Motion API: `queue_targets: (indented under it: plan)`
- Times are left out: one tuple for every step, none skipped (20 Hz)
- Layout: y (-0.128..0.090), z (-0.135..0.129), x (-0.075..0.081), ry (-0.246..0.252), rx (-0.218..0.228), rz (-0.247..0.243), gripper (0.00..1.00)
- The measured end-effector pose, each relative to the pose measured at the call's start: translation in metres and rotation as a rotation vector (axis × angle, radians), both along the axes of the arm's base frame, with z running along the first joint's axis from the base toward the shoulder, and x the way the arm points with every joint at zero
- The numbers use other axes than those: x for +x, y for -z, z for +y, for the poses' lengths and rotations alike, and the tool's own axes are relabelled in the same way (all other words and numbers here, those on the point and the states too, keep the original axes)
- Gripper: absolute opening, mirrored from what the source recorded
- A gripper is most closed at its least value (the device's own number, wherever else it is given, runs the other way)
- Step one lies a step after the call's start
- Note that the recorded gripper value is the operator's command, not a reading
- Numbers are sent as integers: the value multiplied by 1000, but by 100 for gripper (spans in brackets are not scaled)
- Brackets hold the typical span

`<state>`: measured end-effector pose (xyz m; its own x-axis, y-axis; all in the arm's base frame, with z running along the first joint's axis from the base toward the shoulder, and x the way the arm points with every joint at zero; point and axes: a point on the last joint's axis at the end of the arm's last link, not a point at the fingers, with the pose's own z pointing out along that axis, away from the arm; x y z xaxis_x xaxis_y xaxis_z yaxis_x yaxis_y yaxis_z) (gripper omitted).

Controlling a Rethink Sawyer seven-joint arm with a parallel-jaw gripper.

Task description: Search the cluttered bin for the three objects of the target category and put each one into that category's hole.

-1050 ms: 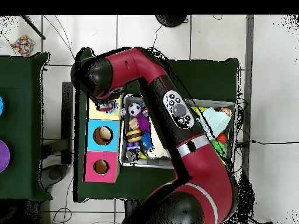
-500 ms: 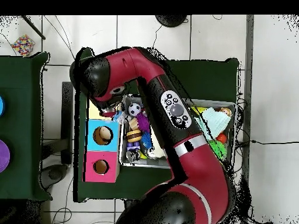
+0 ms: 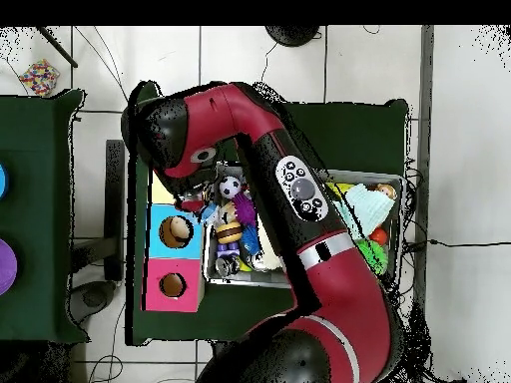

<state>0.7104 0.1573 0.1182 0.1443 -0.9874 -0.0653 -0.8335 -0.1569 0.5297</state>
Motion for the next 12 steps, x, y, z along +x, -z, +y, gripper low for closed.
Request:
queue_targets:
  plan:
    - [-2,0,-1,5,12,8,0]
    - [-5,0,-2,11,25,17,0]
    - [-9,0,-4,21,50,31,0]
    - [-12,0,-4,32,74,41,0]
    - [-16,-1,-6,44,98,51,0]
    - [-21,-1,-7,63,137,63,0]
    - [-25,-2,-9,85,178,70,0]
    - [-26,-1,-10,92,191,69,0]
    - [-26,-1,-10,96,199,68,0]
    - [-26,-1,-11,100,207,67,0]
    - [-25,0,-12,112,227,61,0]
    - [-23,2,-13,119,239,51,0]
